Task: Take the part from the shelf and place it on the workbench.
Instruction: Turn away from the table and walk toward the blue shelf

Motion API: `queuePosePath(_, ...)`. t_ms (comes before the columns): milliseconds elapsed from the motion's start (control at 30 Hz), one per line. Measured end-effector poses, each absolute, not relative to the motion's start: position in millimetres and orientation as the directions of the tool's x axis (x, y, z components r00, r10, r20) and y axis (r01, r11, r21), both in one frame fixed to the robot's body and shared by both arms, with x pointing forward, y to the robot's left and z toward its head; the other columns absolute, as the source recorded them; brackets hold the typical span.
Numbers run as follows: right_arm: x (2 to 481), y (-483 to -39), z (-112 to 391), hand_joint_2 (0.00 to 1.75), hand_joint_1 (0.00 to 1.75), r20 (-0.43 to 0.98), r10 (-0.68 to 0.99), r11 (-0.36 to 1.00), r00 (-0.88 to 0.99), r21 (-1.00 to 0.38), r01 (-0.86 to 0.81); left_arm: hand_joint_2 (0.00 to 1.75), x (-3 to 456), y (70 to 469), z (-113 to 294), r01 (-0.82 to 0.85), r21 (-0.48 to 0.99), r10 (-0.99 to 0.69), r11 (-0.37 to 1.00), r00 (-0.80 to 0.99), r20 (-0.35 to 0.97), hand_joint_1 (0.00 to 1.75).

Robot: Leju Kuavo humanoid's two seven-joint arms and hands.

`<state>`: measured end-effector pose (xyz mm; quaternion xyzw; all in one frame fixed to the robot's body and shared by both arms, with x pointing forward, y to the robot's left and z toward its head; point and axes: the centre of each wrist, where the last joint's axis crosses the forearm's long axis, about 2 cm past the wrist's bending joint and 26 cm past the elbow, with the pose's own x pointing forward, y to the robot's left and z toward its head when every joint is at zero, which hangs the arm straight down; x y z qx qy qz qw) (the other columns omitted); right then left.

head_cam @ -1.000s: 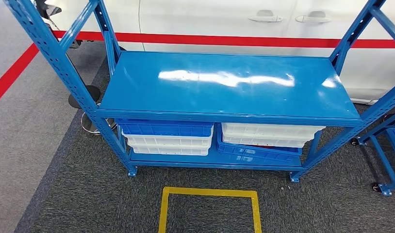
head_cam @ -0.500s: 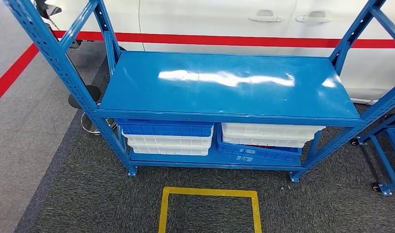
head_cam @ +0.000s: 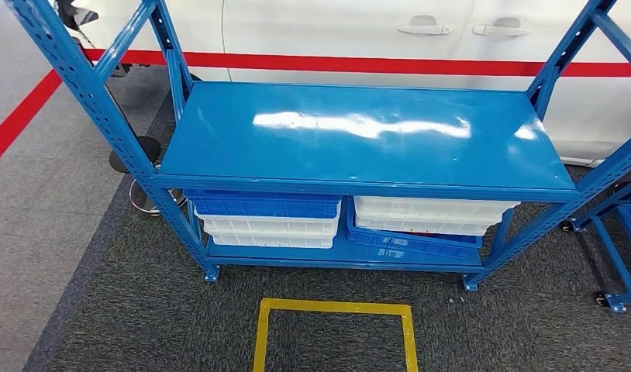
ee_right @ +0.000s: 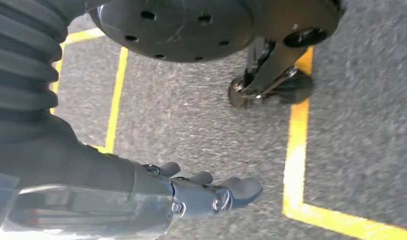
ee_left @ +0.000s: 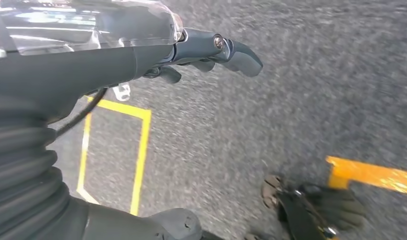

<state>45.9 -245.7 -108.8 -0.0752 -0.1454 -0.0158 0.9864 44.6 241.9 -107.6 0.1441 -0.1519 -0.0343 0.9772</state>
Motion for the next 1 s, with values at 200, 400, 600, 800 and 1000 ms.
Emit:
queuePosePath(200, 47.3, -250.6, -108.7, 1.75, 0.00, 0.189, -0.063, 0.976, 0.980, -0.193, 0.100, 1.75, 45.0, 243.6, -107.3, 0.111, 0.345, -0.199, 0.932, 0.952, 0.231, 0.00)
queuePosePath(400, 47.2, -252.8, -108.9, 1.75, 0.00, 0.153, -0.122, 0.968, 0.981, -0.199, 0.152, 1.75, 45.4, 244.6, -107.4, 0.133, 0.351, -0.220, 0.927, 0.950, 0.223, 0.00)
queuePosePath(600, 47.3, -253.7, -108.9, 1.75, 0.00, 0.142, -0.163, 0.962, 0.976, -0.197, 0.189, 1.75, 45.5, 244.6, -107.4, 0.148, 0.353, -0.233, 0.924, 0.949, 0.212, 0.00)
queuePosePath(800, 47.3, -253.9, -108.9, 1.75, 0.00, 0.134, -0.167, 0.960, 0.977, -0.203, 0.192, 1.75, 45.5, 244.6, -107.4, 0.154, 0.353, -0.238, 0.923, 0.949, 0.208, 0.00)
queuePosePath(1000, 47.3, -254.0, -108.9, 1.75, 0.00, 0.125, -0.169, 0.960, 0.978, -0.206, 0.193, 1.75, 45.4, 244.7, -107.4, 0.153, 0.350, -0.236, 0.924, 0.949, 0.207, 0.00)
